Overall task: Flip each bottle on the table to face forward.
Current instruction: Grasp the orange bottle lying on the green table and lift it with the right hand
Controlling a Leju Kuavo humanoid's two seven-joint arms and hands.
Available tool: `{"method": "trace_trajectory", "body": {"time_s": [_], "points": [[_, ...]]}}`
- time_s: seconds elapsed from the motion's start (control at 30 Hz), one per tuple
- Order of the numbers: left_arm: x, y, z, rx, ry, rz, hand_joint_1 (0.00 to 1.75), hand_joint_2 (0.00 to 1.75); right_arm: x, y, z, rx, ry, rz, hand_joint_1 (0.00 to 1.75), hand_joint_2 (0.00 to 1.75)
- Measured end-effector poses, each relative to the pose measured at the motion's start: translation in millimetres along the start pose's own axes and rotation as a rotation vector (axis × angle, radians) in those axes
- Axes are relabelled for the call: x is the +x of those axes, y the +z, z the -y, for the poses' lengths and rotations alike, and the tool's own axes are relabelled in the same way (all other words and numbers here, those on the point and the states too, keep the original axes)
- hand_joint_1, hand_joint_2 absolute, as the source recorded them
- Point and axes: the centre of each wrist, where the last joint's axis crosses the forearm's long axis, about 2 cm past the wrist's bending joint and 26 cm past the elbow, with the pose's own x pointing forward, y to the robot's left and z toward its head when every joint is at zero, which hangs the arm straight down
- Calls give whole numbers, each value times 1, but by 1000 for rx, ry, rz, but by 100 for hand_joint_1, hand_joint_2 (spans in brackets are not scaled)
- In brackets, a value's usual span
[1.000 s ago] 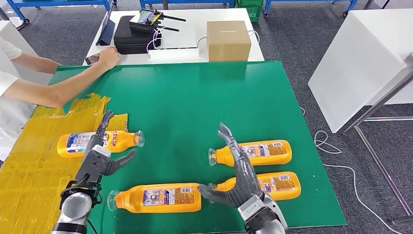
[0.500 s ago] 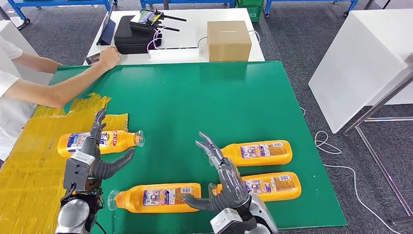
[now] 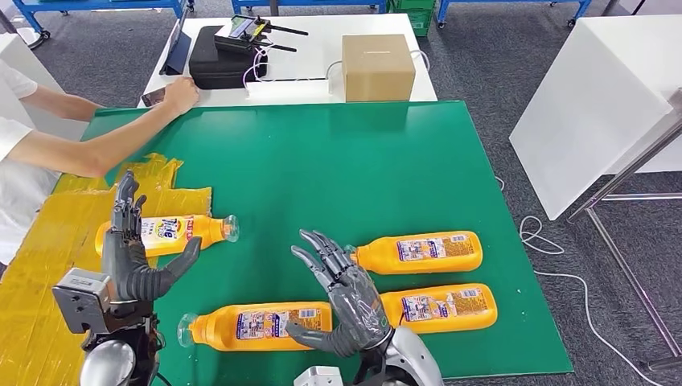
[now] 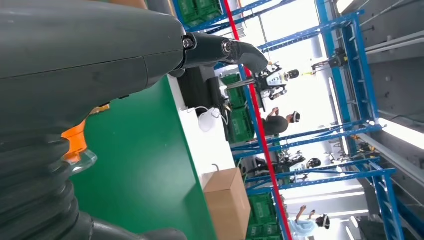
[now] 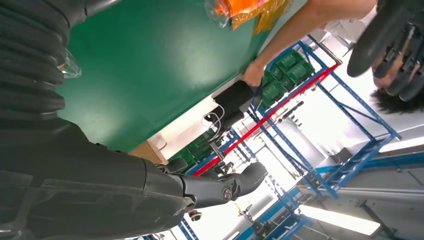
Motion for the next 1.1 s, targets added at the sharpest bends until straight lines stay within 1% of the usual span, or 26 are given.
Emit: {"method": "trace_trajectory", "body": {"time_s": [0.27, 0.4, 0.53, 0.67, 0.87, 1.1], "points": [[3, 0, 1, 14, 4, 10, 0, 175, -1, -1, -5, 19, 27, -12, 0, 175], [9, -1, 3, 31, 8, 35, 0, 175, -7, -2, -11, 37, 116, -57, 0, 175], [14, -3, 8, 27, 37, 53, 0, 175, -16, -5, -24, 96, 235, -114, 0, 175], [16, -6, 12, 14, 58, 64, 0, 175, -25, -9, -40, 177, 288, -153, 0, 175], [17, -14, 17, 7, 80, 78, 0, 175, -39, -13, -56, 319, 247, -170, 0, 175], [15, -18, 22, -5, 101, 75, 0, 175, -45, -12, -68, 424, 182, -180, 0, 175]]}}
